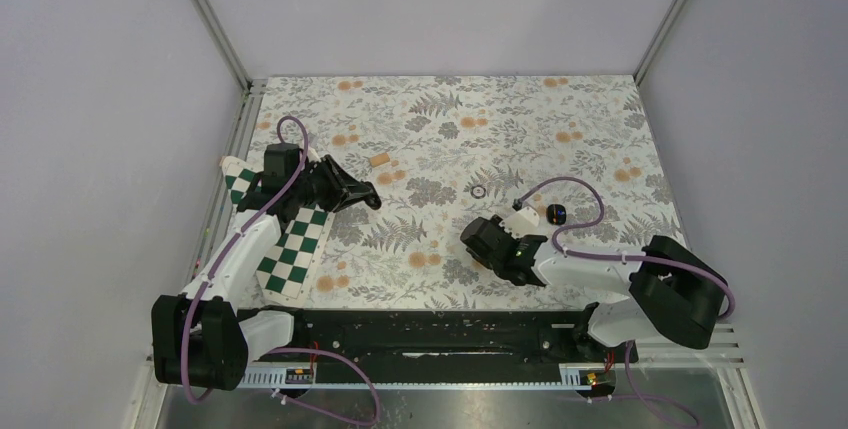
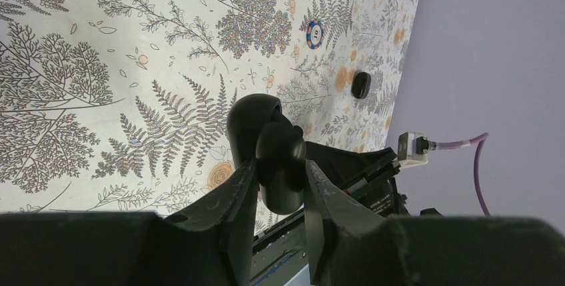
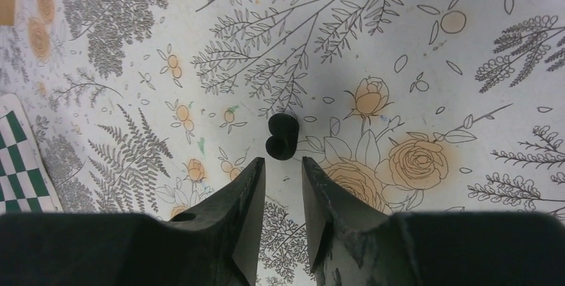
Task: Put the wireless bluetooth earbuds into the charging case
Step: Pick up the left earbud from the center of the board.
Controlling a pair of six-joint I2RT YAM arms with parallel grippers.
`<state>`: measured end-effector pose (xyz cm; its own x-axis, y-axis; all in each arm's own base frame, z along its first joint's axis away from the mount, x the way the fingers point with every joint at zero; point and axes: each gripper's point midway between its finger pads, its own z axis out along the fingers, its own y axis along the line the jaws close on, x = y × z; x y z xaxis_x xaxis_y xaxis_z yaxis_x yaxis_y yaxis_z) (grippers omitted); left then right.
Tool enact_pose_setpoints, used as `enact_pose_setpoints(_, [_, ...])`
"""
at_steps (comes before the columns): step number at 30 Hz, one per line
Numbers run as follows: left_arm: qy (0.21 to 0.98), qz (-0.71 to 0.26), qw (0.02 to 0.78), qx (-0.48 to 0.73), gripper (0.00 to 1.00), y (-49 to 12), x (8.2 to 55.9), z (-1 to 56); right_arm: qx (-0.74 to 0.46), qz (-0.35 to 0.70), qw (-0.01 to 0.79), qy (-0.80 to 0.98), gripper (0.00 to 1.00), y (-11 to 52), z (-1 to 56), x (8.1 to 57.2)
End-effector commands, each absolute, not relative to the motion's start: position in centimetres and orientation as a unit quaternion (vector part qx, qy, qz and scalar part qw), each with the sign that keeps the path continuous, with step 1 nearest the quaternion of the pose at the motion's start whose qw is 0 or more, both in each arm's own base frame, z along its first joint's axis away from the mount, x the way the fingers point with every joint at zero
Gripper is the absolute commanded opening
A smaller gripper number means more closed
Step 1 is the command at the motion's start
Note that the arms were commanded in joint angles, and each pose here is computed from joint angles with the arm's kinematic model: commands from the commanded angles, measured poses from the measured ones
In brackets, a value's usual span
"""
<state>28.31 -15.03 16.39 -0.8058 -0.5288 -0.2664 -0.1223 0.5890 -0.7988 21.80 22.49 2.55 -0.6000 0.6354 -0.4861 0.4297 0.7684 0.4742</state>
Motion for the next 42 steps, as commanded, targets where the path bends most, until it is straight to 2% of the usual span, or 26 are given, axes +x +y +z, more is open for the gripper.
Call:
enact_pose_setpoints(1, [0.844,-0.427,0.279,-0.164,0.0,-15.4,29.1,18.5,0.292,0.134,0.368,0.872,0.35,20.9,3.7,22.6])
enact_pose_setpoints(8, [0.844,-0.428,0.279,-0.164,0.0,-15.4,29.0,18.4,0.29,0.123,0.352,0.881,0.38,21.2,2.4,22.4])
enact_pose_setpoints(23, [0.845,-0.428,0.277,-0.163,0.0,-15.3,29.1,18.4,0.296,0.117,0.343,0.884,0.34,21.8,1.0,23.3])
enact_pose_setpoints(35, [0.844,-0.429,0.277,-0.162,0.0,-15.4,29.2,18.5,0.228,0.101,0.348,0.904,0.33,23.5,2.4,24.6])
enact_pose_setpoints(39, [0.845,-0.429,0.276,-0.162,0.0,-15.4,29.2,18.5,0.228,0.1,0.355,0.901,0.24,23.4,2.7,24.8])
enact_pose_setpoints(42, [0.845,-0.429,0.275,-0.163,0.0,-15.4,29.2,18.4,0.23,0.099,0.354,0.901,0.21,23.2,2.6,24.6])
